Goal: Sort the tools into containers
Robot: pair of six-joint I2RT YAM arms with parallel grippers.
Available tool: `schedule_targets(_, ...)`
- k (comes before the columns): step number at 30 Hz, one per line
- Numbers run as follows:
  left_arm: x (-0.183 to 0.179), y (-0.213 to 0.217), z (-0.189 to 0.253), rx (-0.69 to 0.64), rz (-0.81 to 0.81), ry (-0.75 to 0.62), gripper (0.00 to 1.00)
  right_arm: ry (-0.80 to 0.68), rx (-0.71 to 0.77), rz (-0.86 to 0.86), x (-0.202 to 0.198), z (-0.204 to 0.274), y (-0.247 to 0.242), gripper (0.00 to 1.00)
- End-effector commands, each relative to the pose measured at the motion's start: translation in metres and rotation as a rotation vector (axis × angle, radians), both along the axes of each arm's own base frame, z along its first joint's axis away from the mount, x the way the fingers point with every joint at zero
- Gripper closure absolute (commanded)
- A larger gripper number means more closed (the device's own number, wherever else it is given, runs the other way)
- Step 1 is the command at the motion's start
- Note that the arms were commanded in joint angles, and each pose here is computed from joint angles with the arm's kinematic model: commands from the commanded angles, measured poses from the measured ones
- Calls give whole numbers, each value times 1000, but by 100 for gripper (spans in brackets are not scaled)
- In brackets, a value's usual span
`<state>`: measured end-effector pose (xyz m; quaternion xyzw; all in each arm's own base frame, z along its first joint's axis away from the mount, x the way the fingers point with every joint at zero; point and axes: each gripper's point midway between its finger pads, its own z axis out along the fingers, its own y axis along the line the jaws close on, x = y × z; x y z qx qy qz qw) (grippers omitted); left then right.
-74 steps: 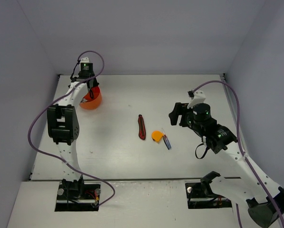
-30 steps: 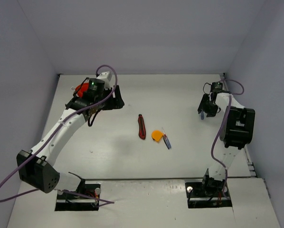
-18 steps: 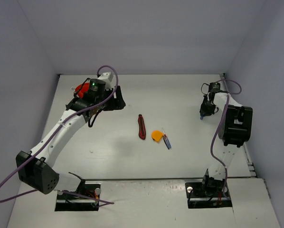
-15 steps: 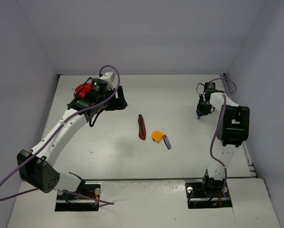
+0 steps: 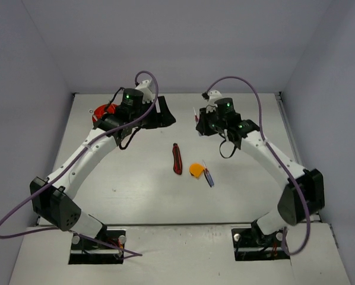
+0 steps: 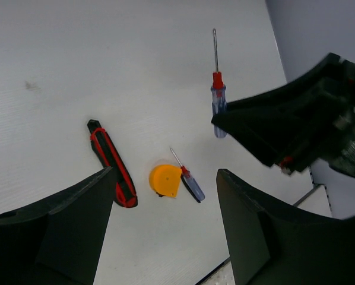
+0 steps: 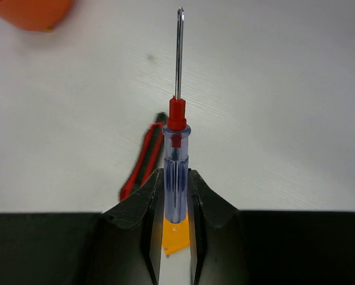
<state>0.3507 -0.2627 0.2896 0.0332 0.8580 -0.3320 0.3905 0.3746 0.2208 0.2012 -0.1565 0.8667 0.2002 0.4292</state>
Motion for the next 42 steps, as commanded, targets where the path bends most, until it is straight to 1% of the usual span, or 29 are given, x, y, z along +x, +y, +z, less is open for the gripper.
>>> schedule_targets(1,7,-29,56,-168,-27,-123,35,-180,171,104,-21,66,39,100)
schedule_targets(5,10,-31,61,-177,-13,-141,35,-234,227,146,-35,90,58,100)
schedule_targets(11,9,-39,67,-219,-24,-164,35,-248,249,163,-40,96,66,100)
schedule_targets(14,10,-44,59,-214,-21,-147,35,-257,260,168,-41,99,67,100)
schedule_targets(17,12,-47,55,-218,-23,-153,38,-257,271,171,-41,100,69,100)
schedule_targets(20,13,-50,48,-212,-19,-145,44,-258,282,174,-41,100,71,100)
schedule_targets(21,12,-52,48,-212,-21,-144,44,-260,283,174,-41,101,71,100)
schedule_targets(23,14,-54,45,-214,-18,-142,57,-260,288,173,-41,100,72,100)
schedule_targets(25,16,-55,45,-215,-18,-146,66,-263,289,173,-40,101,72,100)
schedule_targets(27,18,-55,45,-215,-16,-151,82,-260,289,174,-40,100,72,100)
schedule_targets(28,19,-55,46,-215,-8,-157,88,-259,290,173,-40,99,72,100)
schedule_targets(30,20,-53,48,-206,-5,-175,98,-257,289,172,-39,99,72,93)
schedule_targets(31,22,-51,49,-200,5,-182,100,-258,289,169,-39,99,72,85)
schedule_targets(33,27,-43,50,-164,28,-212,100,-259,286,162,-39,98,71,68)
schedule_targets(34,30,-37,52,-152,54,-226,100,-265,284,156,-38,100,69,57)
schedule_targets(36,42,-18,53,-116,103,-254,100,-267,280,134,-38,99,65,43)
schedule_targets(38,55,0,52,-95,154,-266,100,-272,279,123,-40,99,61,34)
schedule_targets(40,82,40,50,-54,262,-286,100,-271,267,94,-42,95,51,28)
schedule_targets(42,99,65,48,-13,326,-304,100,-267,255,71,-45,90,42,27)
